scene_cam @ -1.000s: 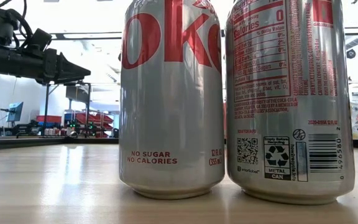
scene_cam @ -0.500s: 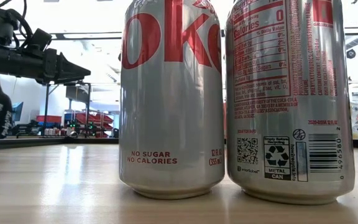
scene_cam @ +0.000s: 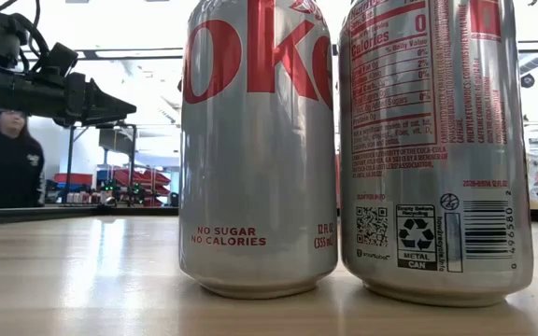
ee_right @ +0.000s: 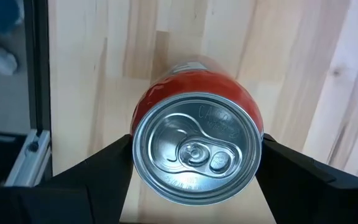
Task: Place canned beverage on shelf
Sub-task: Put the red soda can on the shelf aligned with the other red soda can
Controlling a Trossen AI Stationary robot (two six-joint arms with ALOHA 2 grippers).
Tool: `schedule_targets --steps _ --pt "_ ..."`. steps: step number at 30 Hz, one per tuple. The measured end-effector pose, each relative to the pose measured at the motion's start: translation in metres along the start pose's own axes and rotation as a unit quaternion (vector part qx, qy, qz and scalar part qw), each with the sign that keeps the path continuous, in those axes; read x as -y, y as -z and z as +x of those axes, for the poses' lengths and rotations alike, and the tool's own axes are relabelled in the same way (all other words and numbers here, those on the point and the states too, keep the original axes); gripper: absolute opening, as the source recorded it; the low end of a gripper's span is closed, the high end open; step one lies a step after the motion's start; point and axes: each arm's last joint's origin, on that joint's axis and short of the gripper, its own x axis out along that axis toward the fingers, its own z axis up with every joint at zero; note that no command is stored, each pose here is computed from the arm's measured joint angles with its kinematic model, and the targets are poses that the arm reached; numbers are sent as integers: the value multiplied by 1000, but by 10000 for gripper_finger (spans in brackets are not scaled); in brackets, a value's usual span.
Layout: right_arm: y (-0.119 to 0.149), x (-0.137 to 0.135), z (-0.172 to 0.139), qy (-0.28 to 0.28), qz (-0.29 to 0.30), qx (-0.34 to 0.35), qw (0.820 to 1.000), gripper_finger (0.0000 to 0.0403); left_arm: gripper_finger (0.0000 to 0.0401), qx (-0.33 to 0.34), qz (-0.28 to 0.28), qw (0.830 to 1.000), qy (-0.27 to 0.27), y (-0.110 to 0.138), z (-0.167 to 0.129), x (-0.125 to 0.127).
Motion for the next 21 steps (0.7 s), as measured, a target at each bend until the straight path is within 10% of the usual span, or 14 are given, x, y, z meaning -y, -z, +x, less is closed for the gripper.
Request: schedule_targets --steps 21 --pt "-27 32 2 -26 48 -13 998 317 398 0 0 1000 0 0 0 0"
